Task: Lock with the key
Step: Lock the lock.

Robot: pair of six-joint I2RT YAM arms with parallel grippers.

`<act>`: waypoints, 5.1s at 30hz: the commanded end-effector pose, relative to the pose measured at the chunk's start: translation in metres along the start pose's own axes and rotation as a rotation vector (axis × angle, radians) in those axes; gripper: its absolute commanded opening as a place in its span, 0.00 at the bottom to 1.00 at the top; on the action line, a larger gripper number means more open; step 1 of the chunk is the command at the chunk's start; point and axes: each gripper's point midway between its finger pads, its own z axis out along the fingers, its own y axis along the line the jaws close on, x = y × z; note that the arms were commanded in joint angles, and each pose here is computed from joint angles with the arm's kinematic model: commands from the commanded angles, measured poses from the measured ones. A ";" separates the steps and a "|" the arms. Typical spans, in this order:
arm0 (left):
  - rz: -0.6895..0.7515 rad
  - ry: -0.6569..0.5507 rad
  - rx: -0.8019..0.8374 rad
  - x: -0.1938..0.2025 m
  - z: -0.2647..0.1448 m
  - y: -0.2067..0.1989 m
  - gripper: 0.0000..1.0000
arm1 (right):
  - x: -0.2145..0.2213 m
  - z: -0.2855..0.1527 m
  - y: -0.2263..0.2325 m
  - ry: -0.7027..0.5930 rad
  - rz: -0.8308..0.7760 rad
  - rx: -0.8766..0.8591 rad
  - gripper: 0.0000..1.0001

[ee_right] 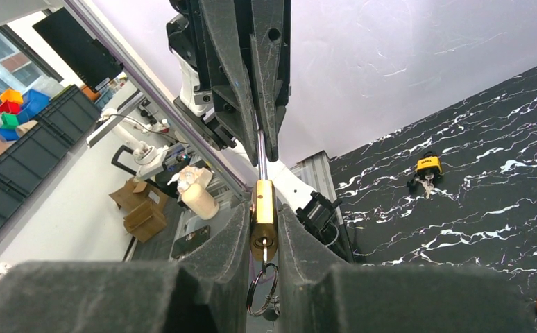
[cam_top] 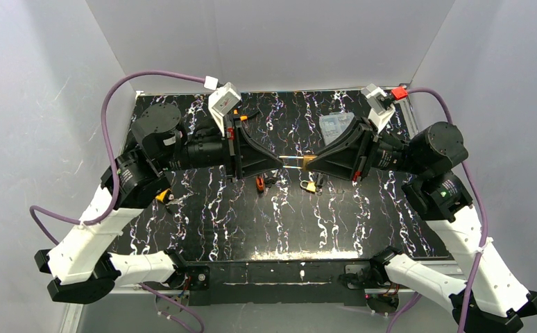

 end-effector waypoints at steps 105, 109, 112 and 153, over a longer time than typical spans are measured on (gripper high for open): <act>0.028 -0.145 -0.212 -0.018 -0.018 0.007 0.00 | 0.000 0.000 0.000 -0.037 -0.026 -0.008 0.65; 0.021 -0.169 -0.200 -0.023 -0.027 0.000 0.00 | 0.000 -0.002 -0.004 -0.046 -0.025 -0.004 0.65; 0.017 -0.167 -0.194 -0.024 -0.029 -0.002 0.00 | 0.001 -0.001 -0.007 -0.051 -0.017 -0.009 0.62; 0.033 -0.106 -0.247 -0.014 -0.035 0.005 0.00 | 0.000 -0.001 -0.022 -0.065 -0.017 0.051 0.01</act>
